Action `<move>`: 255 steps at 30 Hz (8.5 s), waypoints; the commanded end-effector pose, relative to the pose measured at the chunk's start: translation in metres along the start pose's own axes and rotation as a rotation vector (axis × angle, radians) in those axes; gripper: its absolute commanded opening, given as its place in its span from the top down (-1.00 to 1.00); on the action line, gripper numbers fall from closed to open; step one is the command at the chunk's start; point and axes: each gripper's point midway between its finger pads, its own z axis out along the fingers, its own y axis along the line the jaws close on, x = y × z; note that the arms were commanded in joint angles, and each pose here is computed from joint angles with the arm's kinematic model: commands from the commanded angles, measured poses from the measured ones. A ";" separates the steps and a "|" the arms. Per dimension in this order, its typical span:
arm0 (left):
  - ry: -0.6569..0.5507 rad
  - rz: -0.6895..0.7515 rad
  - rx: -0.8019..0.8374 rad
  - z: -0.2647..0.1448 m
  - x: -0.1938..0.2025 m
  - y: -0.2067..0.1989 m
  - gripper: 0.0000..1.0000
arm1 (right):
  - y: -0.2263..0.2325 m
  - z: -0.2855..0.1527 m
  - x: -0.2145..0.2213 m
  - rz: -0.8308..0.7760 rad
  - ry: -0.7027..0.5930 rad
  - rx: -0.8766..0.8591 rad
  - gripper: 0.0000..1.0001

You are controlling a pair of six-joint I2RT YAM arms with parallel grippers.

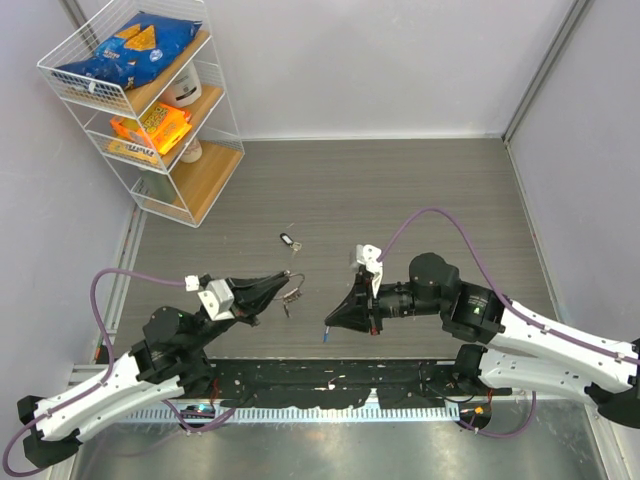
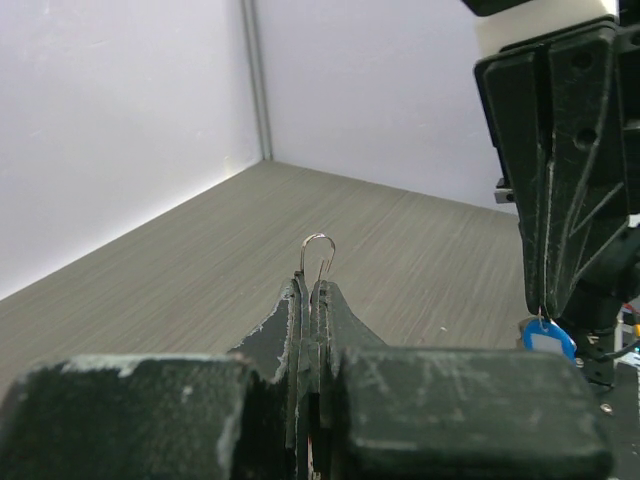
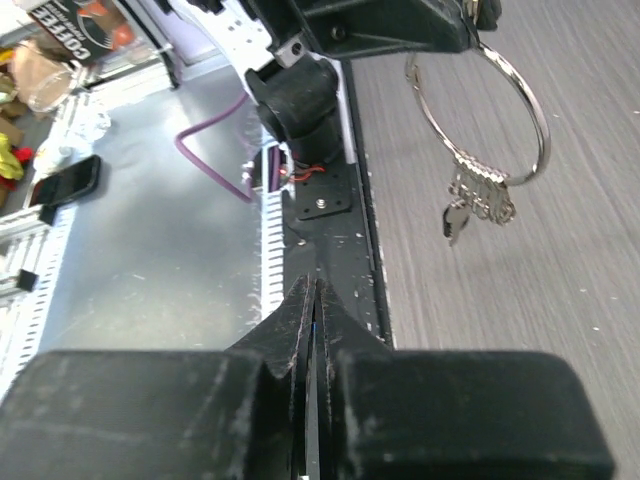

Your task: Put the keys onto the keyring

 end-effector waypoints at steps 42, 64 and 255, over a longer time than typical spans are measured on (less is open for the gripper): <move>-0.282 -0.001 0.006 -0.020 -0.052 0.000 1.00 | 0.000 0.043 -0.113 0.662 -0.480 -0.114 0.89; -0.308 0.001 0.027 -0.024 -0.057 -0.003 1.00 | -0.011 0.052 -0.110 0.737 -0.494 -0.091 0.88; 0.254 0.088 -0.047 0.075 0.079 0.006 1.00 | -0.091 -0.090 -0.057 0.559 -0.565 0.664 -0.24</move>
